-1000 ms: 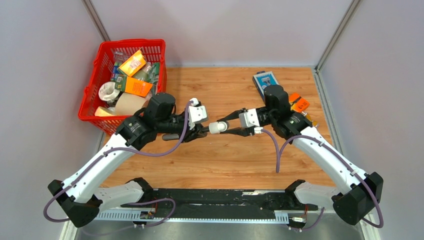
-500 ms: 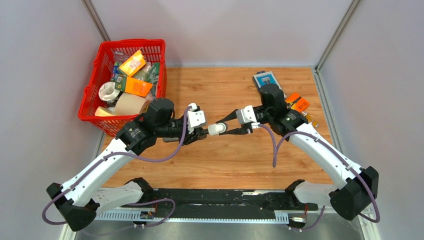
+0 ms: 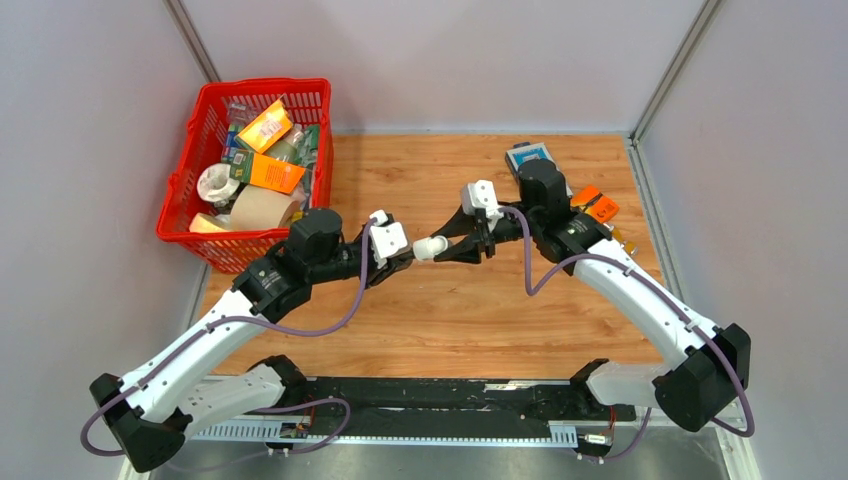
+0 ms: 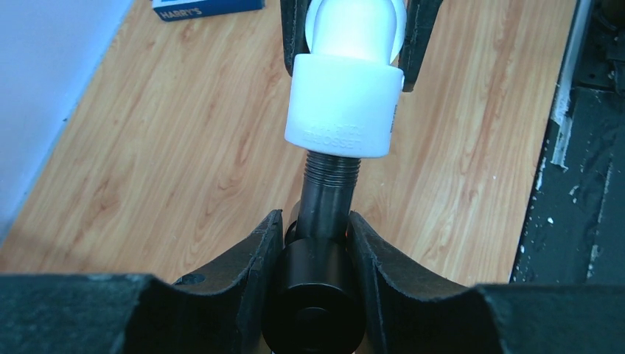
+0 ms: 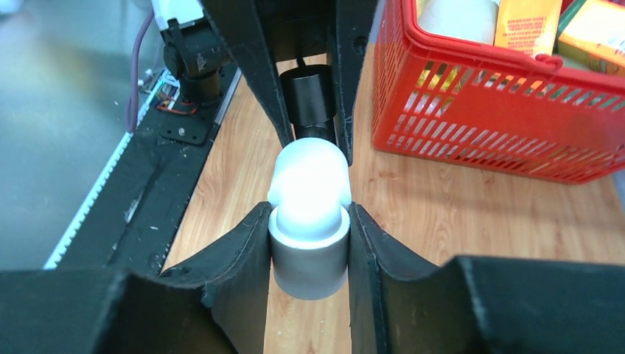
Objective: Install the water faucets
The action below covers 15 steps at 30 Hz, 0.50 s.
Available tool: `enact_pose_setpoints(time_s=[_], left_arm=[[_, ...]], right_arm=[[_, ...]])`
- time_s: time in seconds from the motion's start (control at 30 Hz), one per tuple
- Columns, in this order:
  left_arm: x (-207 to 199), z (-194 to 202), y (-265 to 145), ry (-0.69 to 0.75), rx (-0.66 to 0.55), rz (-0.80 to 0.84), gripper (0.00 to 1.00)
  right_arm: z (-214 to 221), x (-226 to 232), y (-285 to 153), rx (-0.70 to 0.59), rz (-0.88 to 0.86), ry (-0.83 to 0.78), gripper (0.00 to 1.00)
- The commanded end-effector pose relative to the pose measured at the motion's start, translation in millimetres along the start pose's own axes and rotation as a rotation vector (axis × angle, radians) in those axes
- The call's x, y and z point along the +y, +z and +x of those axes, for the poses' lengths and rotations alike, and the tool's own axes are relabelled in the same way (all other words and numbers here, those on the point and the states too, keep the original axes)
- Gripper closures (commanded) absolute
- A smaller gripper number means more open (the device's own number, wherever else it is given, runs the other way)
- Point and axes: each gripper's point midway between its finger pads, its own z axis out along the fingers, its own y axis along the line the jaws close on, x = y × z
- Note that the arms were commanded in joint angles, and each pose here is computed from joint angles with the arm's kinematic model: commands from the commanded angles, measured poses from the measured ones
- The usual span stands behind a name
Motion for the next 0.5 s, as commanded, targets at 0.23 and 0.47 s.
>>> enact_pose_setpoints(time_s=[0.23, 0.47], left_arm=[[28.1, -102.2, -22.7, 0.110, -0.418, -0.170, 1.00], [25.6, -96.7, -18.1, 0.183, -0.397, -0.159, 1.00]], right_arm=[[-6.9, -19.2, 10.2, -0.055, 0.138, 0.359, 1.00], [-12.9, -20.8, 12.6, -0.069, 0.140, 0.496, 1.00]])
